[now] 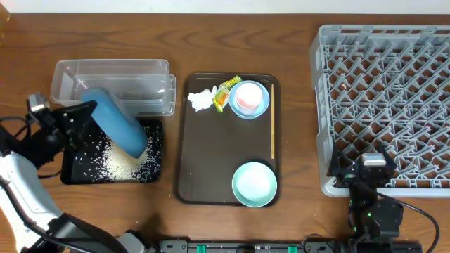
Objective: Sort waste into correct bins and load items into the dishwasher rack
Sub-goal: 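Tilt the blue plate over the black tray to pour out rice, then carry the emptied blue plate back onto the brown tray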
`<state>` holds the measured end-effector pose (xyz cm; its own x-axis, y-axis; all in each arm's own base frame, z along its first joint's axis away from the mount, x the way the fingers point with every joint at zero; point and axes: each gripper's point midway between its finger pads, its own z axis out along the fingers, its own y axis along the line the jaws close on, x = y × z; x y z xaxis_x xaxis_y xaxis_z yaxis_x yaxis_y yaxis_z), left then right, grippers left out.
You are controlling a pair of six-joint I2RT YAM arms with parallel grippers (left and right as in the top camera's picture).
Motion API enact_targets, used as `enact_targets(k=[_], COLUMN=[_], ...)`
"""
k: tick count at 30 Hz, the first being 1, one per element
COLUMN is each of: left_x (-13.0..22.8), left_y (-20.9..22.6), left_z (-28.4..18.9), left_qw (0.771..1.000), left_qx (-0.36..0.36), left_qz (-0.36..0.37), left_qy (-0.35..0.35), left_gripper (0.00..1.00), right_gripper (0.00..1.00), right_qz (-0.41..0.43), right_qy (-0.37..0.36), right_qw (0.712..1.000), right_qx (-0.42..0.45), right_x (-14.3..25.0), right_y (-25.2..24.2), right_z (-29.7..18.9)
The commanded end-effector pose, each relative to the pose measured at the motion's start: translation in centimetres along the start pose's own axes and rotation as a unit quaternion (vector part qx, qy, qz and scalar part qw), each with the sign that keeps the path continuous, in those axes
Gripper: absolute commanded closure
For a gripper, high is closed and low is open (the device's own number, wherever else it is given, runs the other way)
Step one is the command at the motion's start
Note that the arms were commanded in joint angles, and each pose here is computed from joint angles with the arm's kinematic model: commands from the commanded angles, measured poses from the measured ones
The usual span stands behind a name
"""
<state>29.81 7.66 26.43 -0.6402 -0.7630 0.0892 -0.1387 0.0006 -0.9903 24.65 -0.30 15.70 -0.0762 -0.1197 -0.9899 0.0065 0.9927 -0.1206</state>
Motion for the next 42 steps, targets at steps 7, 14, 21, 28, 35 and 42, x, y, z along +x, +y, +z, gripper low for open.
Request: enact_targets(k=[7, 14, 21, 28, 35, 42], left_x=[-0.5, -0.2, 0.8, 4.5, 9.3, 15.2], left_y=[0.4, 0.2, -1.3, -3.4, -4.0, -6.7], left_z=[-1.9, -2.0, -2.0, -1.0, 0.7, 4.0], left_qw=[0.999, 0.998, 0.998, 0.988, 0.956, 0.923], left_qx=[0.031, 0.031, 0.028, -0.03, -0.164, -0.144], left_qz=[-0.033, -0.035, 0.052, 0.146, 0.236, 0.356], left_qy=[-0.029, -0.031, -0.034, -0.035, -0.062, -0.011], left_gripper=[0.94, 0.94, 0.94, 0.94, 0.94, 0.94], right_gripper=[0.01, 0.01, 0.01, 0.01, 0.01, 0.01], right_qz=[0.006, 0.006, 0.006, 0.006, 0.006, 0.006], right_qy=[0.0, 0.0, 0.0, 0.0, 0.0, 0.0], right_qw=[1.0, 1.0, 1.0, 1.0, 1.0, 1.0], right_qx=[-0.001, -0.001, -0.001, -0.001, -0.001, -0.001], right_x=[0.0, 0.0, 0.0, 0.0, 0.0, 0.0], right_y=[0.0, 0.0, 0.0, 0.0, 0.0, 0.0], right_z=[0.0, 0.0, 0.0, 0.0, 0.0, 0.0])
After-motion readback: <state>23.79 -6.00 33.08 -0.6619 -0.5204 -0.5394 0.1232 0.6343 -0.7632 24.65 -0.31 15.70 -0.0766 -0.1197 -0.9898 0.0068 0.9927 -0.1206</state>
